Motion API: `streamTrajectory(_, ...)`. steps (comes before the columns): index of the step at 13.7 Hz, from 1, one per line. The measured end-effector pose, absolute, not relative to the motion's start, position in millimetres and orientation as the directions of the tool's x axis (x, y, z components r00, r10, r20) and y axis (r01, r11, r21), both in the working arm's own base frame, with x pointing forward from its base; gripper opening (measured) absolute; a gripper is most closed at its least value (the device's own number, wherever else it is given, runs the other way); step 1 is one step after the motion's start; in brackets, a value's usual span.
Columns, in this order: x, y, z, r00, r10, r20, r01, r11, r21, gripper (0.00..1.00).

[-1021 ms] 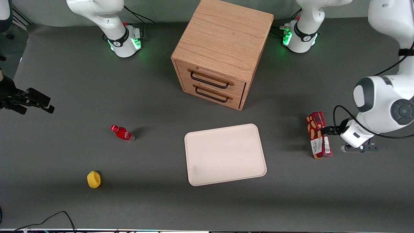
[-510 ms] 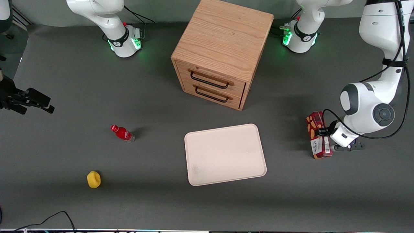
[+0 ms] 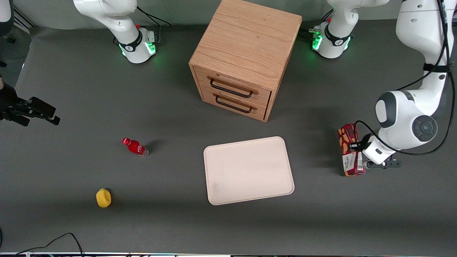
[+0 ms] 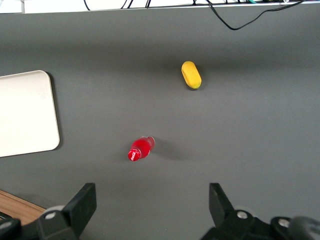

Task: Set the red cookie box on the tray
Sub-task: 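Lift the red cookie box and carry it over the white tray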

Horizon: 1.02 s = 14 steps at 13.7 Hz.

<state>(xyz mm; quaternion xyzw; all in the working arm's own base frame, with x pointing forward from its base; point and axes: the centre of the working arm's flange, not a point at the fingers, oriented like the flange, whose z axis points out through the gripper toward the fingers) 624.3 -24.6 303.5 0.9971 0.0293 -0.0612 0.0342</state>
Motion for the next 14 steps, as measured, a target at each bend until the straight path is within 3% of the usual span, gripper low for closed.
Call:
streamTrajectory(3,648,-98,368,0.986,0.128,-0.105,0.135,-0.989,0.063,0.07)
streamTrajectory(5,649,-156,374,0.980,0.172,-0.096,0.177,-0.982,0.057,0.07)
streamTrajectory(10,645,-248,318,0.964,0.226,-0.139,0.231,-0.973,0.025,0.07)
streamTrajectory(14,639,-319,277,0.975,0.206,-0.084,0.211,-0.976,0.052,0.07)
